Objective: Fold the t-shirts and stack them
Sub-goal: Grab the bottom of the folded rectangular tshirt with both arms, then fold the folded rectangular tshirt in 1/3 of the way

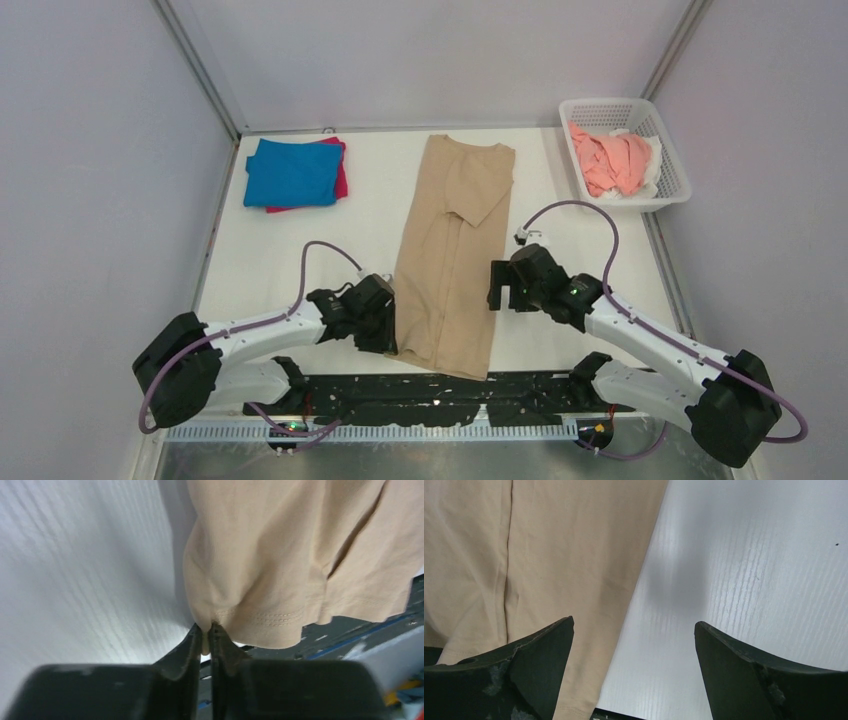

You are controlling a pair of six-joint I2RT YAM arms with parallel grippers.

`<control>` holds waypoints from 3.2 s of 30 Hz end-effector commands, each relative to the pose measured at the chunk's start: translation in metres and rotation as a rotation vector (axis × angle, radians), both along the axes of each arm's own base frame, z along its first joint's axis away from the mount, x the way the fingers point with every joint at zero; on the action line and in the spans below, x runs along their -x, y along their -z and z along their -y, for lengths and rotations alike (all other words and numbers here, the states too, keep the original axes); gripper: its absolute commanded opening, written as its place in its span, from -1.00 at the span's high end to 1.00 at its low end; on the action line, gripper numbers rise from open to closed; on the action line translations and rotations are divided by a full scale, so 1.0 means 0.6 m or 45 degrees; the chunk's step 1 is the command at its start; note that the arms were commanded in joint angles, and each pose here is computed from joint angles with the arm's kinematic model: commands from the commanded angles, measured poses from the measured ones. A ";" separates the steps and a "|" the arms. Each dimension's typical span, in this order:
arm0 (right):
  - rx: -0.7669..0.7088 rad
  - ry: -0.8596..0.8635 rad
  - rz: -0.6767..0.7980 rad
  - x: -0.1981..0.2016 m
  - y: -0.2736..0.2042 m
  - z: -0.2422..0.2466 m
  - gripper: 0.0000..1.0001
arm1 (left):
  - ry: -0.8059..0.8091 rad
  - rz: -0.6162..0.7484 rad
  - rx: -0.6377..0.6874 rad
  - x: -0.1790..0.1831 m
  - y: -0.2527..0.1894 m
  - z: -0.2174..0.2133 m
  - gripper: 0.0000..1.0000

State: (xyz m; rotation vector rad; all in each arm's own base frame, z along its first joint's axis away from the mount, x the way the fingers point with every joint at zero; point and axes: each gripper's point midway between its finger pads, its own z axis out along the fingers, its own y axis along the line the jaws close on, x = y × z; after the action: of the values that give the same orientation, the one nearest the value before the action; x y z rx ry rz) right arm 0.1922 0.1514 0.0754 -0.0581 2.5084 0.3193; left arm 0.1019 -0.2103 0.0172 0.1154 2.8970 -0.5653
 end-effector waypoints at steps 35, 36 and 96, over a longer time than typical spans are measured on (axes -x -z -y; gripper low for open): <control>0.186 -0.590 -0.299 0.275 0.092 -0.122 0.86 | -0.058 -0.038 -0.075 0.043 0.012 -0.066 1.00; 0.170 -0.605 -0.287 0.278 0.086 -0.129 0.87 | -0.058 -0.031 -0.067 0.045 0.008 -0.068 1.00; 0.014 0.209 0.256 -0.322 -0.035 -0.021 0.88 | -0.121 0.262 0.001 -0.519 -0.132 0.090 0.94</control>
State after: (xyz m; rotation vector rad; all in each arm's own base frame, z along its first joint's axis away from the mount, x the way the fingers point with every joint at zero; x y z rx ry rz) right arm 0.3633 0.1610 0.0793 0.0728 2.3672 0.2032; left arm 0.4043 -0.2608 0.0889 -0.0066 2.6979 -0.4930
